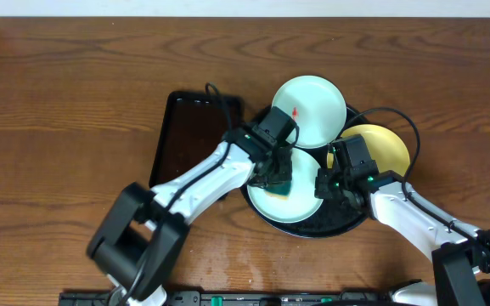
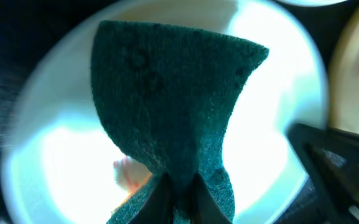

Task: Clean dirty plates on tray and stack at the side
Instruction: 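Scrub the lower pale green plate with the sponge in left gripper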

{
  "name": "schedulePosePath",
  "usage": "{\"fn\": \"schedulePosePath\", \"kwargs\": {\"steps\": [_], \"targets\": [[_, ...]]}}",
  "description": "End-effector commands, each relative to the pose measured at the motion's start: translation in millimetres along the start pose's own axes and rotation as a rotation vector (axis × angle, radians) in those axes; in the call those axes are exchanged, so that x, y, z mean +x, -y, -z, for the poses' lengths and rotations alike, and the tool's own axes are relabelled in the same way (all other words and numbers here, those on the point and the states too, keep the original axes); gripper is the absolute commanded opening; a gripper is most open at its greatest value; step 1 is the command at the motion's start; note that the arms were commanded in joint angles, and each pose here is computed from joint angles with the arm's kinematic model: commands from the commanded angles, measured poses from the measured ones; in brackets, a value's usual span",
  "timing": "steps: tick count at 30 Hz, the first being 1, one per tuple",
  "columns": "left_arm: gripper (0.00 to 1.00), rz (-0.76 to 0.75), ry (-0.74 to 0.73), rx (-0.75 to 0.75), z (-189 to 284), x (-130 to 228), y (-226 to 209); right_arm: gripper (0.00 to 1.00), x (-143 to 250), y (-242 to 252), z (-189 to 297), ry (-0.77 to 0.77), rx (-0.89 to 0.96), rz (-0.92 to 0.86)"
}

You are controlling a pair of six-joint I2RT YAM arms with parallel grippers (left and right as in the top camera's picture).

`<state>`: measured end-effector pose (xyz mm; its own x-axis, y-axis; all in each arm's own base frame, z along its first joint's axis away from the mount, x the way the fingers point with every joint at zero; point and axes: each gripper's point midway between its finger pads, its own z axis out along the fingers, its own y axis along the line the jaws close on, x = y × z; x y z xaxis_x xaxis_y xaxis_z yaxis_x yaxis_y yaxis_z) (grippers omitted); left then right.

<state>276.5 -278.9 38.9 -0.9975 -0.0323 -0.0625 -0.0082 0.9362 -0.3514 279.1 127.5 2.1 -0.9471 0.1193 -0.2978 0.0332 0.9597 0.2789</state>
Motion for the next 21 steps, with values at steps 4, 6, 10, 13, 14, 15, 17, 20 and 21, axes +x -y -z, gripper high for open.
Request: {"fn": "schedulePosePath", "kwargs": {"steps": [4, 6, 10, 13, 14, 15, 17, 20, 21], "targets": [[0.07, 0.055, -0.122, -0.016, -30.9, 15.9, -8.2, 0.01, 2.1, 12.6, -5.8, -0.010, 0.060, 0.000], [0.08, 0.055, -0.100, -0.110, -30.8, 14.5, -27.4, 0.01, 2.1, 12.6, -5.8, -0.010, 0.060, 0.000], [0.07, 0.054, 0.034, -0.427, -1.7, -5.8, -83.8, 0.01, 2.7, 13.0, -5.7, -0.012, 0.061, -0.001], [0.08, 0.036, 0.100, -0.566, 18.7, -16.7, -103.3, 0.01, 3.6, 13.4, -5.7, -0.016, 0.063, -0.001], [0.07, 0.030, 0.113, -0.596, 23.6, -18.8, -107.1, 0.01, 3.9, 13.6, -5.7, -0.017, 0.064, -0.002], [0.07, 0.027, 0.124, -0.610, 25.4, -20.7, -108.6, 0.01, 4.3, 13.7, -5.7, -0.018, 0.065, -0.002], [0.07, 0.029, 0.128, -0.595, 23.2, -22.1, -106.1, 0.01, 4.3, 13.8, -5.7, -0.019, 0.065, -0.001], [0.08, 0.040, 0.104, -0.483, 10.7, -20.9, -86.8, 0.01, 4.5, 13.9, -5.7, -0.019, 0.065, -0.001], [0.07, 0.045, 0.089, -0.427, 5.4, -19.9, -77.0, 0.01, 4.4, 13.8, -5.7, -0.019, 0.065, -0.001]]}}
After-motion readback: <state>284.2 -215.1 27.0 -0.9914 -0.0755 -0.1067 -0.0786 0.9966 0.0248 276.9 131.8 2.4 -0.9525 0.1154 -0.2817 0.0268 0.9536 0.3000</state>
